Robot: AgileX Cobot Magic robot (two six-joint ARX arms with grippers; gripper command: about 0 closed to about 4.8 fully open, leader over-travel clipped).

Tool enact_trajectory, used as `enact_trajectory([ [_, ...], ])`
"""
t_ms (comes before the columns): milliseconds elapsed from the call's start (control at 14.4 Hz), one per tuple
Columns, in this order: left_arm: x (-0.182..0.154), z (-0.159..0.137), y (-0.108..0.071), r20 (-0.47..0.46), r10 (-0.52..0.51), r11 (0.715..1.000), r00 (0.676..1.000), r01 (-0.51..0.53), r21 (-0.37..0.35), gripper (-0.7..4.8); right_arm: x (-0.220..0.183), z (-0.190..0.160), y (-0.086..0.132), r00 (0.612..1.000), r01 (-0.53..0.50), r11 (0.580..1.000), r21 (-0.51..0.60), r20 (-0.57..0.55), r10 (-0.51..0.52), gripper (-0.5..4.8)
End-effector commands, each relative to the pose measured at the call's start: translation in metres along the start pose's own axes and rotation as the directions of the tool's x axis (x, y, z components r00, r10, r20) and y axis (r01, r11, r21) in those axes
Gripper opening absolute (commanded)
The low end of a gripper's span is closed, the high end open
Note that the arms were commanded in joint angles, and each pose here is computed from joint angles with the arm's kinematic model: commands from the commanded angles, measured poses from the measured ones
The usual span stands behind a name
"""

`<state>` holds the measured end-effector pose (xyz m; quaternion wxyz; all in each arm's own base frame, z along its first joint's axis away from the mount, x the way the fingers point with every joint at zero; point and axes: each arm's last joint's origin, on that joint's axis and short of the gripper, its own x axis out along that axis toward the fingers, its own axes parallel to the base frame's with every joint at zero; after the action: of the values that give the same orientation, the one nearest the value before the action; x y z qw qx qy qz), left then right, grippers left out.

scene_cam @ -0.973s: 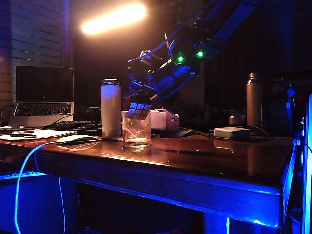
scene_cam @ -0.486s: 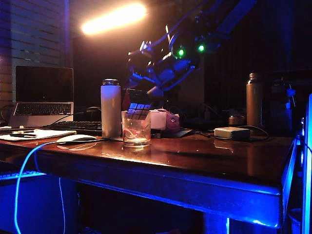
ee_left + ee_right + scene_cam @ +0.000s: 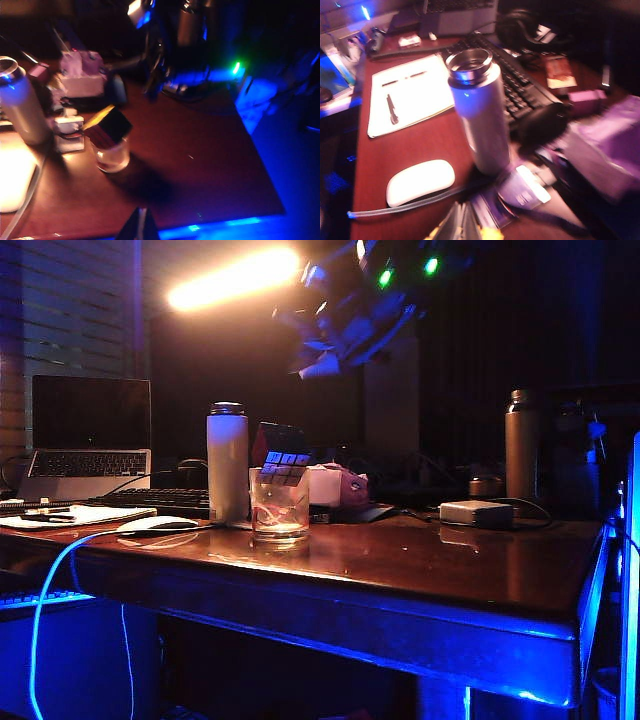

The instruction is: Stack the Rubik's Cube on top of the glass cup.

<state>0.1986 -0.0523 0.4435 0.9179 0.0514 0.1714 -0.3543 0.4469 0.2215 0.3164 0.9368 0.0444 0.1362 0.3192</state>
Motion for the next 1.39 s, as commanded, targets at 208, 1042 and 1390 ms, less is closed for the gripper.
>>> enact_trajectory([
  [208,-0.042,0.007,-0.020,0.102,0.108,0.992,0.989,-0.114,0.049,-0.04,-0.099,0.069,0.023,0.988,0.137,0.970,-0.200,-0.040,-0.148,-0.01],
  [1042,-0.138,-0.128,-0.094,0.179,0.311,0.950,0.934,-0.296,-0.102,-0.04,-0.371,0.114,0.094,0.988,0.153,0.966,-0.208,0.060,-0.144,-0.01],
  [1390,-0.078,-0.210,-0.075,0.197,0.312,0.943,0.929,-0.277,-0.185,-0.04,-0.363,0.004,0.079,0.990,0.138,0.977,-0.163,0.041,-0.133,-0.01],
])
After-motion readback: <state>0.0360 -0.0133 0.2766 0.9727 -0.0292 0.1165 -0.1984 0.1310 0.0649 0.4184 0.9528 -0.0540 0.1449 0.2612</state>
